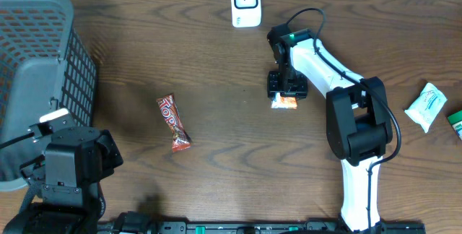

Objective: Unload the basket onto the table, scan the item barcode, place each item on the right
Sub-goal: 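Lift the Kleenex pack and hold its barcode under the scanner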

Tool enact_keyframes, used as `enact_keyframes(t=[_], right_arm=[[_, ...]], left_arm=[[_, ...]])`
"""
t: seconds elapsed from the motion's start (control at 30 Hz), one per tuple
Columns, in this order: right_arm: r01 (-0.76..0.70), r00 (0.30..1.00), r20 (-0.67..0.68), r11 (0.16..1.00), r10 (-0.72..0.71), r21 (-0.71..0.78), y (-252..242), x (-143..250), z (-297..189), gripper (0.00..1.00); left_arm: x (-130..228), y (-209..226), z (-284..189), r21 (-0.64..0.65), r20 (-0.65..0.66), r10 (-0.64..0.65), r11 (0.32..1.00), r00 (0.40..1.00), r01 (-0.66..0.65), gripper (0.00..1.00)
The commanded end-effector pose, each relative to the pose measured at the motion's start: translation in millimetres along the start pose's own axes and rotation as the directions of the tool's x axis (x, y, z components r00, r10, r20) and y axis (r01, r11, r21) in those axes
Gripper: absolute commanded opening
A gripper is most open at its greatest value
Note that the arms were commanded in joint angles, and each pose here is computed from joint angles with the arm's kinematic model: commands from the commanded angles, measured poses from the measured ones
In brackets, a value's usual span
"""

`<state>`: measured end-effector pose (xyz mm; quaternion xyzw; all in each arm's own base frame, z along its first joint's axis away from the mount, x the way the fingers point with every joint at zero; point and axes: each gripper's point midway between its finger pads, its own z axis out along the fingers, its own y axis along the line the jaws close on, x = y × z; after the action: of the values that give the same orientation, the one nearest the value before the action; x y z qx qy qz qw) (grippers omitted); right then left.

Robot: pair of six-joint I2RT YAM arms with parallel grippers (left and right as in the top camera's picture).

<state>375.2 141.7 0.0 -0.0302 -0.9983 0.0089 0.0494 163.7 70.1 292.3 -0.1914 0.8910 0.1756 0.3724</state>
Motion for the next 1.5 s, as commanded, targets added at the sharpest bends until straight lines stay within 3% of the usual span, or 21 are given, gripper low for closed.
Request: enact_keyframes(t=[0.0,0.2,0.37,0.5,0.6,0.77,1.2,1.3,1.47], right_arm=[[0.018,0.997,-0.070,1.000,-0.019,-0.010,1.2,8.4,18.3,0.58],[0.022,0.988,-0.154,0.998,-0.030,-0.055,5.9,27.4,14.2,0.52],[0.075,0.961,-0.248,0.977,-0.124,-0.198,24.3,50.6,6.7,0.51],[0.109,0.923,-0.324,0.949,-0.207,-0.296,33.9,72.9,-5.7,0.44],[0.113,0.896,-0.369,0.932,-0.245,-0.344,37.9,85.8,-18.8,0.49],[0.145,0.872,-0.380,0.905,-0.307,-0.400,43.8,92.8,-40.6,0.46],[0.238,0.932,-0.148,0.867,-0.331,-0.439,73.5,46.5,-102.2,0.44],[0.291,0.935,-0.053,0.846,-0.350,-0.448,85.1,35.0,-126.1,0.47],[0.393,0.920,0.169,0.822,-0.354,-0.413,100.1,-2.8,-154.8,0.45]], left_arm=[[-0.5,1.9,-0.2,-0.011,0.003,0.008,1.000,1.000,-0.008,0.98],[-0.5,1.9,-0.2,-0.011,0.003,0.008,1.000,1.000,-0.008,0.98],[-0.5,1.9,-0.2,-0.011,0.003,0.008,1.000,1.000,-0.008,0.98],[-0.5,1.9,-0.2,-0.011,0.003,0.008,1.000,1.000,-0.008,0.98],[-0.5,1.9,-0.2,-0.011,0.003,0.008,1.000,1.000,-0.008,0.98],[-0.5,1.9,-0.2,-0.011,0.003,0.008,1.000,1.000,-0.008,0.98],[-0.5,1.9,-0.2,-0.011,0.003,0.008,1.000,1.000,-0.008,0.98],[-0.6,1.8,-0.2,-0.011,0.003,0.008,1.000,1.000,-0.007,0.98],[-0.5,1.9,-0.2,-0.011,0.003,0.008,1.000,1.000,-0.008,0.98]])
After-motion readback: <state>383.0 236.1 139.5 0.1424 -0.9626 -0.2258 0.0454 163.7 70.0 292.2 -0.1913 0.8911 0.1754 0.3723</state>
